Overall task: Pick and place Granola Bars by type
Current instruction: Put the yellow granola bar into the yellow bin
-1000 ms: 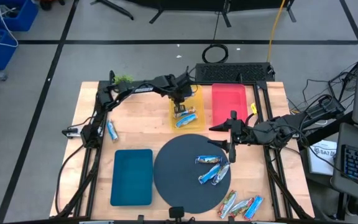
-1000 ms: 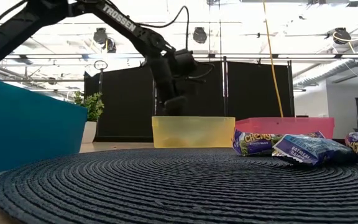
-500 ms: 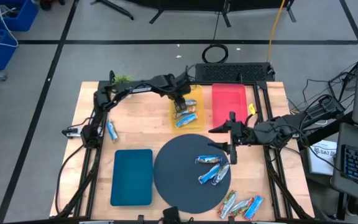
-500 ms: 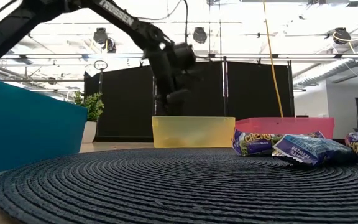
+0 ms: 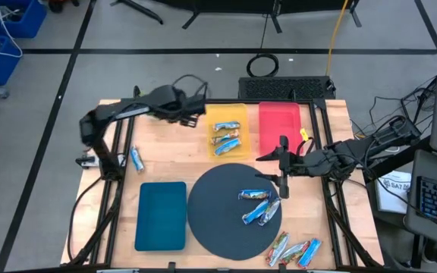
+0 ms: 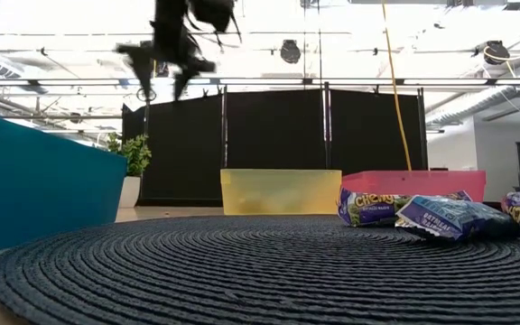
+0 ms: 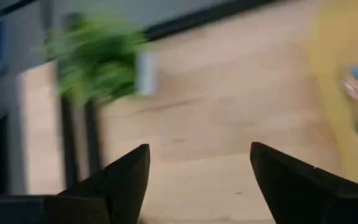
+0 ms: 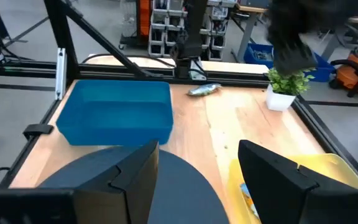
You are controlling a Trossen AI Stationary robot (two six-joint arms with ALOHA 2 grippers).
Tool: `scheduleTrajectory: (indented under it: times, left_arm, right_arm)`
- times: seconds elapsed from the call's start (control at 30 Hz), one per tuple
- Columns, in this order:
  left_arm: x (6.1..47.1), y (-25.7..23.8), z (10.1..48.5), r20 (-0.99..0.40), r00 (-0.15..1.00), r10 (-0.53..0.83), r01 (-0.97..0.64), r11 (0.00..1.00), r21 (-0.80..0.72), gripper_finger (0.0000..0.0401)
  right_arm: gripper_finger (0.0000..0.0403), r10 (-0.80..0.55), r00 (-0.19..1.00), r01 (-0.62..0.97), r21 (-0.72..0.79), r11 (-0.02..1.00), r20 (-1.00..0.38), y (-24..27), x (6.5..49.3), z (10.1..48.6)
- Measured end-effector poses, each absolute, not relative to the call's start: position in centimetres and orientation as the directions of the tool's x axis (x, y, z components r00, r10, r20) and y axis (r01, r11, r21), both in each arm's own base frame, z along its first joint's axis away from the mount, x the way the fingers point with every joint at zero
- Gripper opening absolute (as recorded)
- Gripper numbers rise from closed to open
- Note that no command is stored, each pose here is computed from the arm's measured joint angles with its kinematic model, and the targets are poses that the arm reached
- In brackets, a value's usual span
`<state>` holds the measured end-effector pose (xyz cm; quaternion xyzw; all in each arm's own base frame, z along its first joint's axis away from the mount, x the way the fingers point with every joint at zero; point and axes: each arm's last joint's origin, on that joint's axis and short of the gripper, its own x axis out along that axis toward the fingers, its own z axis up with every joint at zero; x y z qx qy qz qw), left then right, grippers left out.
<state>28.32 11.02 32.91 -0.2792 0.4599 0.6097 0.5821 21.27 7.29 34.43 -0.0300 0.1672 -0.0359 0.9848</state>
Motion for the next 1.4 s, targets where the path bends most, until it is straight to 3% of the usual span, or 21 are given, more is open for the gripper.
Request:
scheduleTrajectory:
  times: [0.17,0.43,0.63,0.9,1.17,1.4]
  left_arm:
    - [25.0,8.2,33.6,-0.856,-0.128,0.501,-0.991,-0.092,0.095,0.0284]
    - [19.9,4.9,27.9,-0.928,-0.246,0.280,-0.938,-0.311,0.155,0.0285]
    - [18.0,2.5,23.1,-0.916,-0.374,0.142,-0.880,-0.365,0.303,0.0285]
    - [17.0,1.1,17.9,-0.930,-0.342,0.135,-0.874,-0.409,0.262,0.0285]
    - [16.7,1.5,17.0,-0.899,-0.386,0.205,-0.822,-0.518,0.236,0.0285]
    - [17.1,1.7,16.0,-0.881,-0.440,0.176,-0.801,-0.520,0.296,0.0285]
  right_arm:
    - [0.0212,-0.102,0.940,0.084,-0.071,0.994,-0.325,6.8,21.4,34.4]
    - [0.0212,-0.102,0.940,0.075,-0.096,0.993,-0.325,6.8,21.4,34.4]
    - [0.0212,-0.102,0.940,0.064,-0.125,0.990,-0.325,6.8,21.4,34.5]
    - [0.0212,-0.099,0.940,0.058,-0.133,0.989,-0.326,6.8,21.4,34.4]
    - [0.0212,-0.046,0.937,0.004,-0.122,0.993,-0.346,6.9,21.4,34.3]
    - [0.0212,-0.053,0.926,0.011,-0.116,0.993,-0.373,6.9,21.3,34.0]
